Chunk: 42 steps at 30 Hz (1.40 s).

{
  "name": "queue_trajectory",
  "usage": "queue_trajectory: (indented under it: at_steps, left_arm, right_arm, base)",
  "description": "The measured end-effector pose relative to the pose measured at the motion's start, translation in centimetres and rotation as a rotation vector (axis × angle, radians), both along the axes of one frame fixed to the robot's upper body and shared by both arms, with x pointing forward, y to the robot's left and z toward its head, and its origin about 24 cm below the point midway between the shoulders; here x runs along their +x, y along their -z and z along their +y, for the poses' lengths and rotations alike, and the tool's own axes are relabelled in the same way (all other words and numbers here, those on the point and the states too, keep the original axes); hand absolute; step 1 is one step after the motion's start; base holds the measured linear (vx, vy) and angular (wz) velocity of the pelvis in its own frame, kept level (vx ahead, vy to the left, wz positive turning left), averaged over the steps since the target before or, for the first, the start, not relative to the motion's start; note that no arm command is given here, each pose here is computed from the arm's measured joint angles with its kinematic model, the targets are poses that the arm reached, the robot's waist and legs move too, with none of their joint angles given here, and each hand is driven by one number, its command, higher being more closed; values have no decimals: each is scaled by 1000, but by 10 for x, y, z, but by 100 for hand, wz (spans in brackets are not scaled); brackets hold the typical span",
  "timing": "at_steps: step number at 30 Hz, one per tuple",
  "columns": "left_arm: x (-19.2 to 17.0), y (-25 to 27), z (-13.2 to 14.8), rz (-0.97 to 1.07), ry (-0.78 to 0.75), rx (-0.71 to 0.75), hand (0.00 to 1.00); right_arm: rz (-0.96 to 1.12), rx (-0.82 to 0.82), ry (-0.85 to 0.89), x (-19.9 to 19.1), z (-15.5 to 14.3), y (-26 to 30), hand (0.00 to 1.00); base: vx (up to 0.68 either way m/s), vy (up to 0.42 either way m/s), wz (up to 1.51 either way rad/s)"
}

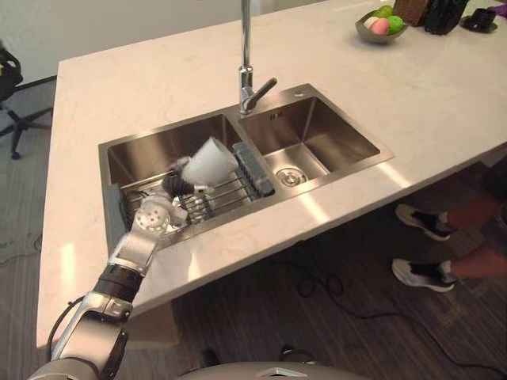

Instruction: Walk over to the sink, pick up the cup, carry it to the dishwasher, place the cup inside the dishwasher, then close the dishwasher door

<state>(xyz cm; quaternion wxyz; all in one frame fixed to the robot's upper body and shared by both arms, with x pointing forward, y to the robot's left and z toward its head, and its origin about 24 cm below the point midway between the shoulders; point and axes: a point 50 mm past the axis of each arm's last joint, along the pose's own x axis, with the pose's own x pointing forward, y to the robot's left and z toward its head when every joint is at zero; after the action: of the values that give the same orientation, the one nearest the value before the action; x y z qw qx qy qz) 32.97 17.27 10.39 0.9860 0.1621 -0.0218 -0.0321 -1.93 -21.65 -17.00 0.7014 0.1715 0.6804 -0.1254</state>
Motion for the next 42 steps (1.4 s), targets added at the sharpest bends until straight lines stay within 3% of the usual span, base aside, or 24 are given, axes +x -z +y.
queue_trajectory:
  at_steps: [9, 15, 21, 28, 37, 42]
  left_arm:
    - [-33, -43, 21, -291, -114, -353, 100]
    - [-73, -50, 46, -485, -237, -614, 100]
    - [-115, -46, 51, -640, -313, -765, 100]
    - [-115, -46, 48, -641, -300, -769, 100]
    - [-98, -68, 11, -672, -139, -779, 100]
    - [-109, -66, 27, -711, -259, -710, 100]
  right_arm:
    - [13, 14, 118, -15, 5, 0, 0]
    - [27, 52, 207, -24, 16, 1, 0]
    - [89, 248, 346, -34, 45, 0, 0]
    - [96, 244, 315, -36, 43, 0, 0]
    - [28, 237, 323, -21, 39, 0, 0]
    - [-2, 229, 231, -14, 37, 1, 0]
  base:
    - [-33, -2, 14]
    - [-51, 7, 13]
    - [-46, 10, 16]
    - [9, -2, -17]
    - [-17, -30, -15]
    - [41, -45, 72]
